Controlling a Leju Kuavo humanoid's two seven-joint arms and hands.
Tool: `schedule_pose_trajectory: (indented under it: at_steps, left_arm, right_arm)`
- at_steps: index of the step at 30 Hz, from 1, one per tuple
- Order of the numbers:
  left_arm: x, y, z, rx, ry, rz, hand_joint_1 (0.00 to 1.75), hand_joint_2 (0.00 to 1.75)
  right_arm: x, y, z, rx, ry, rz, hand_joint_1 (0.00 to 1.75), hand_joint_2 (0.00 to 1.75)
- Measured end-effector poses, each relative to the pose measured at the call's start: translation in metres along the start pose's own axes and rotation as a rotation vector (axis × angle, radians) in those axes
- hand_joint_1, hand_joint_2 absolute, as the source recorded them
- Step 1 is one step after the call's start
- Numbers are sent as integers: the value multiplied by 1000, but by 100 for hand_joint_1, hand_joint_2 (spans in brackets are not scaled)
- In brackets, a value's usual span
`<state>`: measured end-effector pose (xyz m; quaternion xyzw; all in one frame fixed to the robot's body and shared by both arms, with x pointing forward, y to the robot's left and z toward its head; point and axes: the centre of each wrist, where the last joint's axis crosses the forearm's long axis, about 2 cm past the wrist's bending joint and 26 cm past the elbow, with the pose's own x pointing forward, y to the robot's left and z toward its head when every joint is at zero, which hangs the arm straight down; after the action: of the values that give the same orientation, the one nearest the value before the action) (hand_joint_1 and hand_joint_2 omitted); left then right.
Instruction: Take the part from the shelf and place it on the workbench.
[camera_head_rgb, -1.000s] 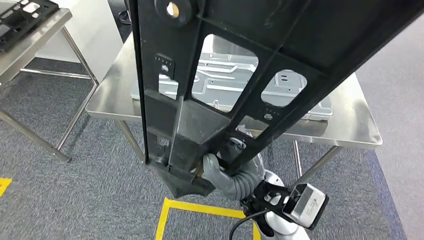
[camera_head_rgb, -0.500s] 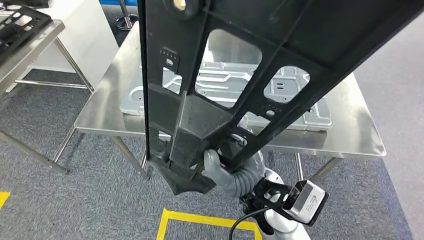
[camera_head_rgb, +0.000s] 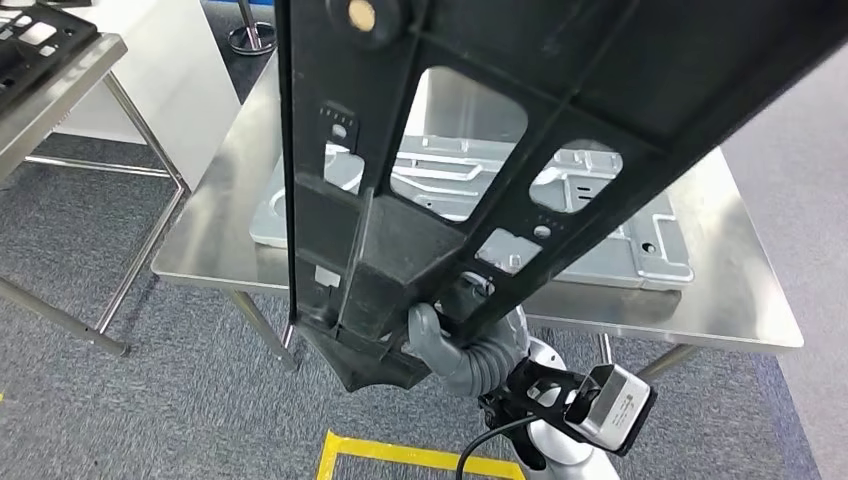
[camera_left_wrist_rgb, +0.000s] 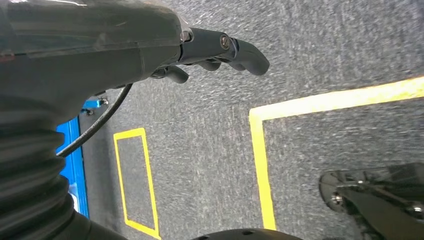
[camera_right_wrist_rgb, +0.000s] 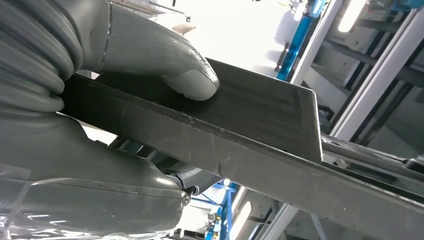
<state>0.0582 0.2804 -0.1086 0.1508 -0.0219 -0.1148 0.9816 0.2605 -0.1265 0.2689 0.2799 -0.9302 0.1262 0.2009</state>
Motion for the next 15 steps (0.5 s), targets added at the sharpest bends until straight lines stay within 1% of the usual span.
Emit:
schedule_pose_trajectory:
  at_steps: [6,15]
  left_arm:
    - [-1,-1,0,-2,7,4,0,175]
    - [0,0,0,0,10,1,0,175]
  right_arm:
    - [-2,0,7,3,9,-4,175,175]
    - [-2,1,8,-3,8,12,175,175]
